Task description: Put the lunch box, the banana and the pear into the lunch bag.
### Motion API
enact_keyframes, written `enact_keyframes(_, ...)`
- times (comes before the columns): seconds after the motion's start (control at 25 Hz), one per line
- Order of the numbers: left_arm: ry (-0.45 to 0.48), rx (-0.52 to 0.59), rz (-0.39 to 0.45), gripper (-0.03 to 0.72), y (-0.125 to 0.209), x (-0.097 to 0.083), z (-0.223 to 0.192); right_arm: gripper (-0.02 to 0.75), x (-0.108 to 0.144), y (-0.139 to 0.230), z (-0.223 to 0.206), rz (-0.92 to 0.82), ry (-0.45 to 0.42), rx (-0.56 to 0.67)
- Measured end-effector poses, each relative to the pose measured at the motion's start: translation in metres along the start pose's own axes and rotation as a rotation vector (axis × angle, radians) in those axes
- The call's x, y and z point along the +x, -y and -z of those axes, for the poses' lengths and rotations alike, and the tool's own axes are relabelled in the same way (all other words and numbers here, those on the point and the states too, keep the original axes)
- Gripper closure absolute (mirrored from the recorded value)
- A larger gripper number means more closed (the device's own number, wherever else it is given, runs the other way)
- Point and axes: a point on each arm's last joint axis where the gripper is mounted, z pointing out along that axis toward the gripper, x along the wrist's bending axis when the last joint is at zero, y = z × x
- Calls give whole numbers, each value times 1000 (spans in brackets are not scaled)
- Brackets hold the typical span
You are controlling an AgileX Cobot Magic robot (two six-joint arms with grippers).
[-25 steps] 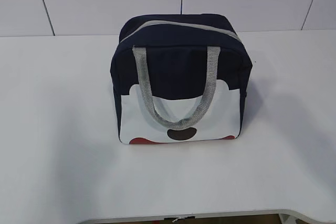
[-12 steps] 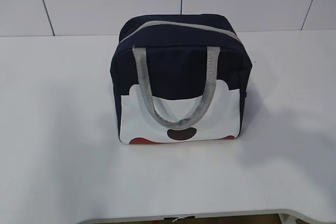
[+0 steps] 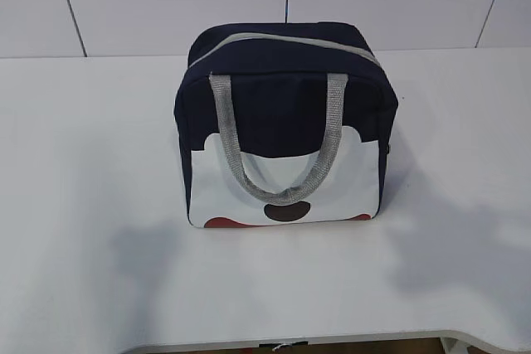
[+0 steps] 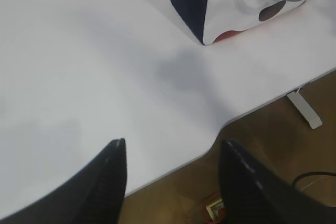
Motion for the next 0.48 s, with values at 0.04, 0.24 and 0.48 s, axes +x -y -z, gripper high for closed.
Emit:
enact_keyframes(0.04, 2, 6, 15, 275, 2, 0, -2, 274, 0, 4, -2, -13, 3, 0)
enact_keyframes(0.24, 11, 43, 79, 272, 11, 0, -6, 274, 4, 19, -5, -49, 20, -23)
enact_keyframes(0.48, -25, 17, 85, 271, 20, -1, -1, 274, 6, 38, -4, -76, 69, -29)
